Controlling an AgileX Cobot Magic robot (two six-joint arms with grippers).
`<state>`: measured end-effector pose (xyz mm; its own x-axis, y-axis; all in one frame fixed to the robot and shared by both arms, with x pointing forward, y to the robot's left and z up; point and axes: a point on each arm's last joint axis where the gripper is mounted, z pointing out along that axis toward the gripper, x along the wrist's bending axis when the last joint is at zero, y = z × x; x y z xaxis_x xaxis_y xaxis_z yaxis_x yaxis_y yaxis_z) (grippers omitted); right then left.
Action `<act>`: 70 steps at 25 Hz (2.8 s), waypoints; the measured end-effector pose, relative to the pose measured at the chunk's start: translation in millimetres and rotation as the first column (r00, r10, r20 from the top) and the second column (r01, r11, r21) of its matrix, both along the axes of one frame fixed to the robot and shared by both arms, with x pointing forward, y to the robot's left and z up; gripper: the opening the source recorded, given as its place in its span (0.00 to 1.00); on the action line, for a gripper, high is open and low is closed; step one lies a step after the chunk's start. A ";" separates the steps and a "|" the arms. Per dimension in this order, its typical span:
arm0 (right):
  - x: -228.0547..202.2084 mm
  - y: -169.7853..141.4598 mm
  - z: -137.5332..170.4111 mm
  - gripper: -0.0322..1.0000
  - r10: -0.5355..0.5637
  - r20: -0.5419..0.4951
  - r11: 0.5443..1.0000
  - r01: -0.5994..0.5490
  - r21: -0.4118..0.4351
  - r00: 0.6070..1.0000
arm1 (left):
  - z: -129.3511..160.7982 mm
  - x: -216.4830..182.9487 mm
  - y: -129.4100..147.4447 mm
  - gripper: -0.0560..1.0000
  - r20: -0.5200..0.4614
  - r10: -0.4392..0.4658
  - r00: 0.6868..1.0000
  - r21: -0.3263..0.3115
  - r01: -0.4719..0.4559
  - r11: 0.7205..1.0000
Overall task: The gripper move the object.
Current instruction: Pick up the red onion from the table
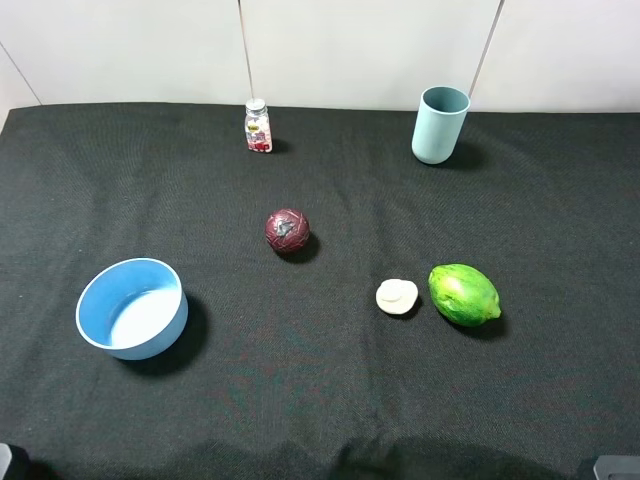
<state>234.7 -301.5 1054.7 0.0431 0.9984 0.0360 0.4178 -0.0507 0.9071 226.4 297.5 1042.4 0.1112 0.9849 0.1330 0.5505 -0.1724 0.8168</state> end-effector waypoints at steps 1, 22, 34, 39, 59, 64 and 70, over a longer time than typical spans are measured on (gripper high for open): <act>0.0 0.0 0.0 0.70 0.000 0.000 1.000 0.000 0.000 1.000 | 0.0 0.0 0.0 0.99 0.000 0.000 1.000 0.000 0.000 1.000; 12.6 3.4 18.7 0.70 0.024 0.004 0.999 -0.024 0.036 1.000 | 0.0 0.0 0.0 0.99 0.000 0.000 1.000 0.000 0.000 1.000; 92.9 11.0 51.6 0.70 0.165 -0.258 0.982 -0.183 -0.049 0.952 | 0.0 0.0 0.0 0.99 0.000 0.000 1.000 0.000 0.000 1.000; 125.6 12.2 62.7 0.70 0.203 -0.337 0.966 -0.245 -0.086 0.919 | 0.0 0.0 0.0 0.99 0.000 0.000 1.000 0.000 0.000 1.000; 208.3 99.8 58.8 0.70 0.513 -0.527 0.776 -0.629 -0.052 0.677 | 0.0 0.0 0.0 0.99 0.000 0.000 1.000 0.000 0.000 1.000; 215.7 126.1 51.5 0.70 0.565 -0.559 0.706 -0.706 -0.052 0.606 | 0.0 0.0 0.0 0.99 0.000 0.000 1.000 0.000 0.000 1.000; 227.6 158.1 45.7 0.70 0.603 -0.588 0.644 -0.764 -0.040 0.539 | 0.0 0.0 0.0 0.99 0.000 0.000 1.000 0.000 0.000 1.000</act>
